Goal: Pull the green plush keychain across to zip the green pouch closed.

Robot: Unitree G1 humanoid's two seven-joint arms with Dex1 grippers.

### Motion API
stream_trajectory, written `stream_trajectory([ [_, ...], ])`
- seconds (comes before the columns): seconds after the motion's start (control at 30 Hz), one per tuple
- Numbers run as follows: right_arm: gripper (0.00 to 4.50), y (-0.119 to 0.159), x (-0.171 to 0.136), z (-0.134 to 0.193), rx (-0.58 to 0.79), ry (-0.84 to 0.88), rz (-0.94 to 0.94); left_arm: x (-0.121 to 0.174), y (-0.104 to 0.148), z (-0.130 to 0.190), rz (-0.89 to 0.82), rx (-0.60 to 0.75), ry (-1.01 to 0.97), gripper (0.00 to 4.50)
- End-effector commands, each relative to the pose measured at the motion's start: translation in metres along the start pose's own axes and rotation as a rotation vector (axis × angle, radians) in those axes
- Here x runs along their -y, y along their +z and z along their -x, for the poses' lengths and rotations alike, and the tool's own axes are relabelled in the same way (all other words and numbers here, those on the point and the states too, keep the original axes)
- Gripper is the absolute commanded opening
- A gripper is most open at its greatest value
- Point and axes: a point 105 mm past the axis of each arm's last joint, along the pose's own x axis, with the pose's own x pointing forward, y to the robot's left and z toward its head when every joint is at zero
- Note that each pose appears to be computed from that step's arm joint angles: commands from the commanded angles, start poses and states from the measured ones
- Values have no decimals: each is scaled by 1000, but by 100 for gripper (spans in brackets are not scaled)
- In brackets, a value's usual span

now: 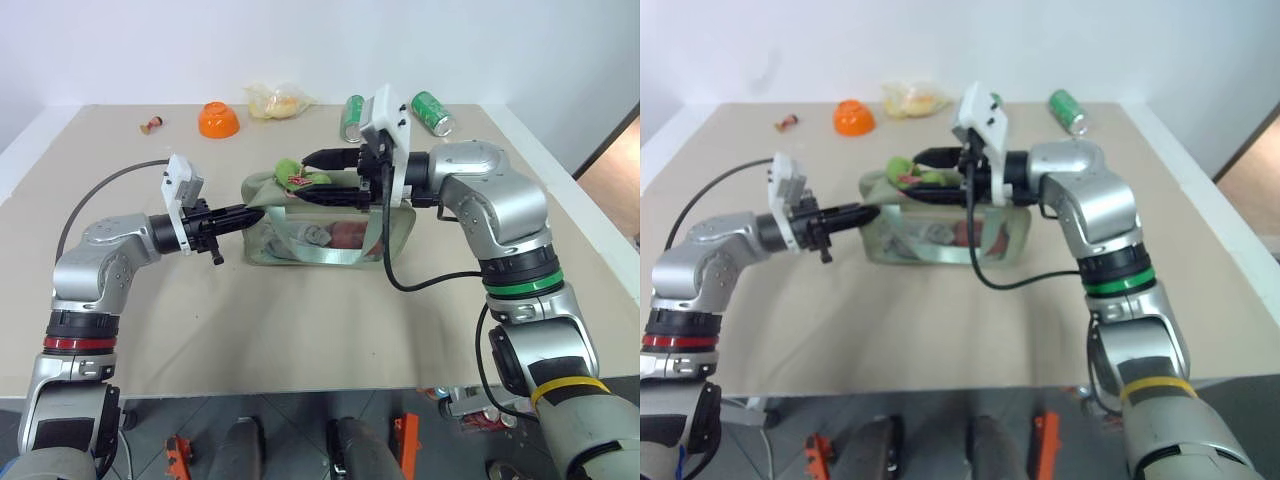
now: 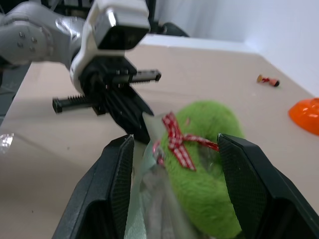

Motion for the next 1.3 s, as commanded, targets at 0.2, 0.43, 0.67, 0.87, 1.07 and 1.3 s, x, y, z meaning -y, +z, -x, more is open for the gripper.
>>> stream_trajectory([
  [0.2, 272, 12, 17, -2, -18, -60, 74, 2, -1, 2, -7, -7, 2, 0],
  [0.43, 272, 24, 27, 5, 16, -94, 53, 4, -4, -1, 0, -11, -4, 0],
  [0.67, 115, 30, 24, 8, 52, -68, 42, 3, -4, -3, 7, -8, -2, 0],
  [0.87, 13, 27, 22, 9, 57, -63, 30, 2, -4, -3, 7, -5, -1, 0],
  [1.07, 13, 24, 28, 16, 37, -96, 30, 1, -4, -5, 11, 1, -1, 0],
  [1.3, 13, 19, 52, 66, -59, -237, 102, 2, -7, -7, 20, 3, -4, 0],
])
